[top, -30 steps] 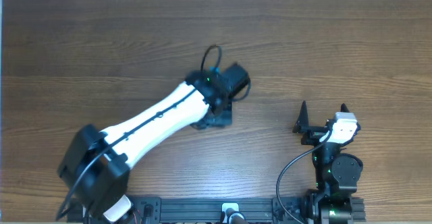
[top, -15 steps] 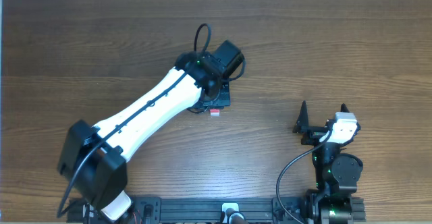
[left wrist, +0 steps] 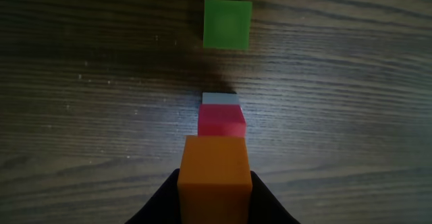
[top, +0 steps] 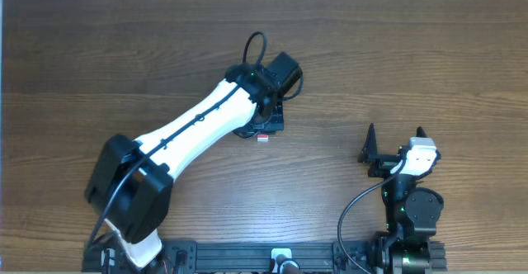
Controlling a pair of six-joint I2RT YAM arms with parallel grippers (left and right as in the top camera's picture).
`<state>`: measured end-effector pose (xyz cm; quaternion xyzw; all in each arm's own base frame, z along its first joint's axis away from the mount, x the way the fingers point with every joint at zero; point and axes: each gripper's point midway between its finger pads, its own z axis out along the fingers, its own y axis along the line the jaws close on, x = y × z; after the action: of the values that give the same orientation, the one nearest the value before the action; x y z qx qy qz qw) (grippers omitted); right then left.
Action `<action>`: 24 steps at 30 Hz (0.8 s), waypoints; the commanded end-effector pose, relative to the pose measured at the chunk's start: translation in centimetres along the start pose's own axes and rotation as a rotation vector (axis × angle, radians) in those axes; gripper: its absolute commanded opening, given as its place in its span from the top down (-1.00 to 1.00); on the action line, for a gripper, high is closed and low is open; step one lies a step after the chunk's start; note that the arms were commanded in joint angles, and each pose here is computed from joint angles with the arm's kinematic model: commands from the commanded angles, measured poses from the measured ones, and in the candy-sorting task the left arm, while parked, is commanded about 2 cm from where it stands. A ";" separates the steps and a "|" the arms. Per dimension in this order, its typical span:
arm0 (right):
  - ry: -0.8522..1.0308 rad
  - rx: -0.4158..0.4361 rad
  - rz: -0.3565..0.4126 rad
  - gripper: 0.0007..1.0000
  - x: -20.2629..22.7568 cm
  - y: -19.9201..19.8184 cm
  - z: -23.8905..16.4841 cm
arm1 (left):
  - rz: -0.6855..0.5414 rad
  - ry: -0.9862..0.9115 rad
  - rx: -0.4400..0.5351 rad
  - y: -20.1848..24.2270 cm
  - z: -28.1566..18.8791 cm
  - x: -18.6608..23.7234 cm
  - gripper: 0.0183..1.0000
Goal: Stack Cubes
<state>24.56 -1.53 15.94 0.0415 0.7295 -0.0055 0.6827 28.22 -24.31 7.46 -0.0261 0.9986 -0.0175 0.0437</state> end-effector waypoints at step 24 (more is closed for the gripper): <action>0.011 0.001 0.005 -0.98 0.4 0.0 0.1 | 0.028 -0.002 -0.015 -0.2 1.1 -0.7 0.96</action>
<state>24.56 -1.54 15.94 0.0418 0.7294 -0.0055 0.6827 28.41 -24.48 6.77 -0.0167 0.9989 -0.0149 0.0415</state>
